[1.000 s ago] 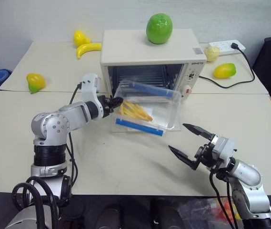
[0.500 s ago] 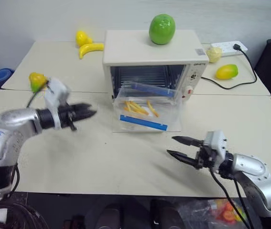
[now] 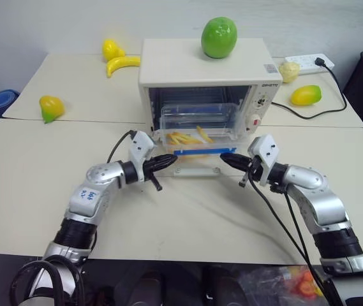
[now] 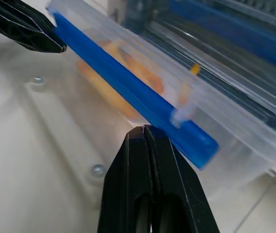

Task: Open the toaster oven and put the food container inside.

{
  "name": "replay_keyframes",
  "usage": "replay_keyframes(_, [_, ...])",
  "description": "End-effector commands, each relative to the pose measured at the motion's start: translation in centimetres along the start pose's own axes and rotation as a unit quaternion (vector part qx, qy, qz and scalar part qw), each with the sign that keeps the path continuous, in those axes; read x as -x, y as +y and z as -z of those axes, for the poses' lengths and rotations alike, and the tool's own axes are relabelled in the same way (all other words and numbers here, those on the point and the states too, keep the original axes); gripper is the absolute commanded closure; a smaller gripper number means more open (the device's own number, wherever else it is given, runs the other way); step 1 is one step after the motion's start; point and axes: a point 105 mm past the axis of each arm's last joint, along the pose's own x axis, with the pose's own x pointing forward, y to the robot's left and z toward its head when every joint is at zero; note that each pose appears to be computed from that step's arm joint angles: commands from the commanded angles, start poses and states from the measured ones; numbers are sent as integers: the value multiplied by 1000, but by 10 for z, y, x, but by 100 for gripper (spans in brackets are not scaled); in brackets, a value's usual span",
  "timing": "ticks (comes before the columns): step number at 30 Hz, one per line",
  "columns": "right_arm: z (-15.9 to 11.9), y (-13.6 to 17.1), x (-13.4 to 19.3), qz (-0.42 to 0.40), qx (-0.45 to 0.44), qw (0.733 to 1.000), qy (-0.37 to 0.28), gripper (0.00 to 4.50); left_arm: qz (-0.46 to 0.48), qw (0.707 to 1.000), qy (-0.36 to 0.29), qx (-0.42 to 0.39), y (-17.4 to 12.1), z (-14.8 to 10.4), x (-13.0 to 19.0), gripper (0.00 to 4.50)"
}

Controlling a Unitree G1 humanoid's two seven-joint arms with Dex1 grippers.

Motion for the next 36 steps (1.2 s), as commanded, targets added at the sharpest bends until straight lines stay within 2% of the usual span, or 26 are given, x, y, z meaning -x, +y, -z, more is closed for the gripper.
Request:
replay_keyframes(1, [-9, -19, -16, 42, 26, 999, -21, 446, -65, 997, -36, -17, 19, -18, -9, 450])
replay_keyframes(9, [-18, -39, -58, 111, 23, 993, -39, 446, -166, 983, -74, 5, 52, -32, -25, 450])
replay_keyframes(19, [-37, -47, -91, 129, 11, 990, -55, 446, -184, 980, -73, 4, 58, -25, -27, 450])
replay_keyframes(21, [-38, -39, -91, 100, 5, 993, -61, 446, -161, 984, -71, 7, 53, -23, -19, 450])
replay_keyframes(24, [-34, -24, -74, 38, -1, 997, -61, 446, -125, 991, -57, 1, 53, -17, 18, 450])
replay_keyframes(27, [-34, -14, -48, -8, -6, 998, -55, 450, -96, 994, -46, -10, 54, -21, 54, 389])
replay_keyframes(31, [-32, -15, -14, -21, -4, 999, -37, 450, -53, 998, -27, -31, 51, -25, 90, 264])
replay_keyframes(34, [-22, -24, 12, -16, 0, 1000, -10, 450, -49, 998, -21, -40, 55, -30, 120, 172])
replay_keyframes(36, [-1, -30, 31, -14, 20, 999, 34, 450, -18, 999, -13, -47, 50, -27, 142, 109])
